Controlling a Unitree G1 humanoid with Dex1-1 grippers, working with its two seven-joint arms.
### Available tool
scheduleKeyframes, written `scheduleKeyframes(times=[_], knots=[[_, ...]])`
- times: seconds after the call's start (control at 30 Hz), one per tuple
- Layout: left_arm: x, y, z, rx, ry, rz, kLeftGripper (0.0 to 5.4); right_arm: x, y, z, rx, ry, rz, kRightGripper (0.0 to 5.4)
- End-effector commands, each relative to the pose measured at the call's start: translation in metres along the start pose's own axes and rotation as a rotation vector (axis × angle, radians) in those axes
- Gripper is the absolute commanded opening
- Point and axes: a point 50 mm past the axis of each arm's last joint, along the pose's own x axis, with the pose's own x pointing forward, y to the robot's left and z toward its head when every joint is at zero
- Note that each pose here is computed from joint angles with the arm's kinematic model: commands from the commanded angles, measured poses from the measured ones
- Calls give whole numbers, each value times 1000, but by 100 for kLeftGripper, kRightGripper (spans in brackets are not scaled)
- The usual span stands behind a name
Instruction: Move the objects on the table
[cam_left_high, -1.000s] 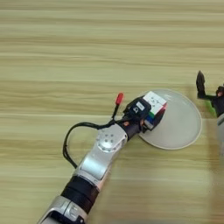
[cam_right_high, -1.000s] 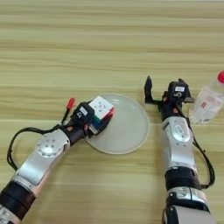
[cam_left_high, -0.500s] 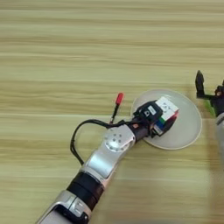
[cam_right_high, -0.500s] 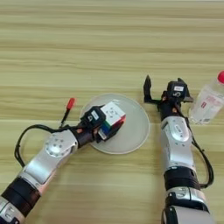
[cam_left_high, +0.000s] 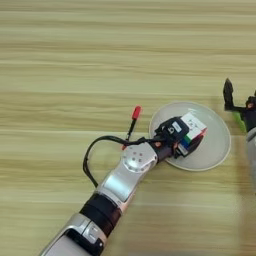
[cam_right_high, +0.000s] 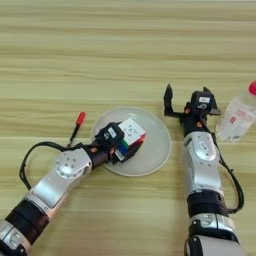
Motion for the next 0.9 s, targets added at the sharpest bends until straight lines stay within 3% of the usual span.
scheduleKeyframes(times=[0.03, 0.1, 0.13, 0.63, 0.8, 0.9], knots=[[11, -10, 9, -23, -40, -12, 331, -1, 2, -1, -1, 9, 5, 540], [11, -10, 8, -20, -38, -12, 331, -1, 2, -1, -1, 8, 4, 540], [11, -10, 8, -15, -37, -9, 360, -1, 2, -1, -1, 8, 5, 540], [11, -8, 11, -4, -62, 17, 493, -1, 2, -1, -3, 11, 7, 540], [7, -5, 25, -3, -126, 33, 539, -1, 2, -2, -4, 13, 9, 540], [5, -4, 30, -6, -150, 41, 539, -1, 2, -2, -4, 13, 9, 540]])
